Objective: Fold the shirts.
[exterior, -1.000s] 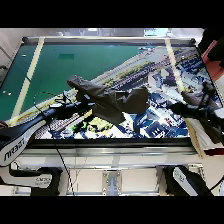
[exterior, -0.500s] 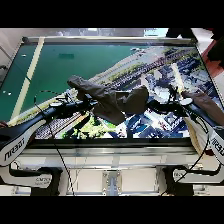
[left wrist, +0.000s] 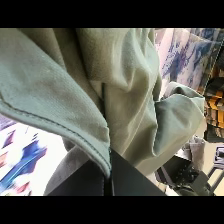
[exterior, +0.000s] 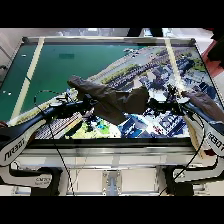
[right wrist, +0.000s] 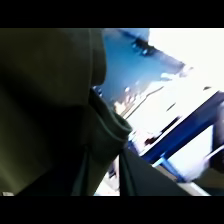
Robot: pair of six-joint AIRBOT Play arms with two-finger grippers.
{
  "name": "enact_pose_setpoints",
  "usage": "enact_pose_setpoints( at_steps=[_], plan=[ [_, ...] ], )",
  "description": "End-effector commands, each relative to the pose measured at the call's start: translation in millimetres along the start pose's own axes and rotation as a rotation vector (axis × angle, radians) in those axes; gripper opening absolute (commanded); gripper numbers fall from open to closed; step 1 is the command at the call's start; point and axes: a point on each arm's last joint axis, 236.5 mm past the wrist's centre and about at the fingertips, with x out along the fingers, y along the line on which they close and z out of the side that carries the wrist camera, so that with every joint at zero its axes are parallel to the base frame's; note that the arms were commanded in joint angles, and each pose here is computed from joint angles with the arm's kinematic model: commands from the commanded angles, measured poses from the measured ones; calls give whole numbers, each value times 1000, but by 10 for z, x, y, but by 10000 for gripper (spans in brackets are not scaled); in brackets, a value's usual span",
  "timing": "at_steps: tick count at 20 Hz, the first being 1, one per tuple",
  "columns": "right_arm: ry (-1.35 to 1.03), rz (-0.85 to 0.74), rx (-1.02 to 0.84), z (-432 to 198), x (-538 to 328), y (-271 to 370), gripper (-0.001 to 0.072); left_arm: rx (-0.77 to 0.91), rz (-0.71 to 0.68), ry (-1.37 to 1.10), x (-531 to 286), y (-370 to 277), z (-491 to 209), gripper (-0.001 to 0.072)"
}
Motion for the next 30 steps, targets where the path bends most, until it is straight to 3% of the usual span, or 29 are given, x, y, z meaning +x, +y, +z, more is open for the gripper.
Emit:
enact_pose_setpoints(
  at_steps=[1,2,4,7,12,16,19,22,26,30],
  plan=[
    [-36,-12,10,87,19,-40,95,3,-1,1,2,-4,-1,14],
    [-43,-9,-1,111,15,-31,26,11,-3,-1,-2,-14,6,14],
    [-55,27,-87,203,-82,135,24,75,-58,-6,-77,-211,79,14],
    [-171,34,-280,573,-628,554,23,246,-300,-49,-593,-1043,363,13],
    [-521,-91,-454,939,-2681,1061,22,583,-693,-288,-2459,-2584,460,12],
    [-938,-150,-608,523,-4436,1802,20,953,-780,-513,-3686,-3458,-374,12],
    [-1157,-232,-706,204,-5265,2200,20,1163,-691,-717,-4217,-3805,-867,12],
    [-1137,-206,-677,270,-5260,2222,19,1220,-435,-863,-4382,-3756,-742,11],
    [-679,-62,-494,523,-4050,1695,21,1051,-100,-694,-3810,-2977,-19,12],
    [-325,54,-323,488,-2644,1091,22,892,47,-446,-2861,-2076,567,12]
  ],
)
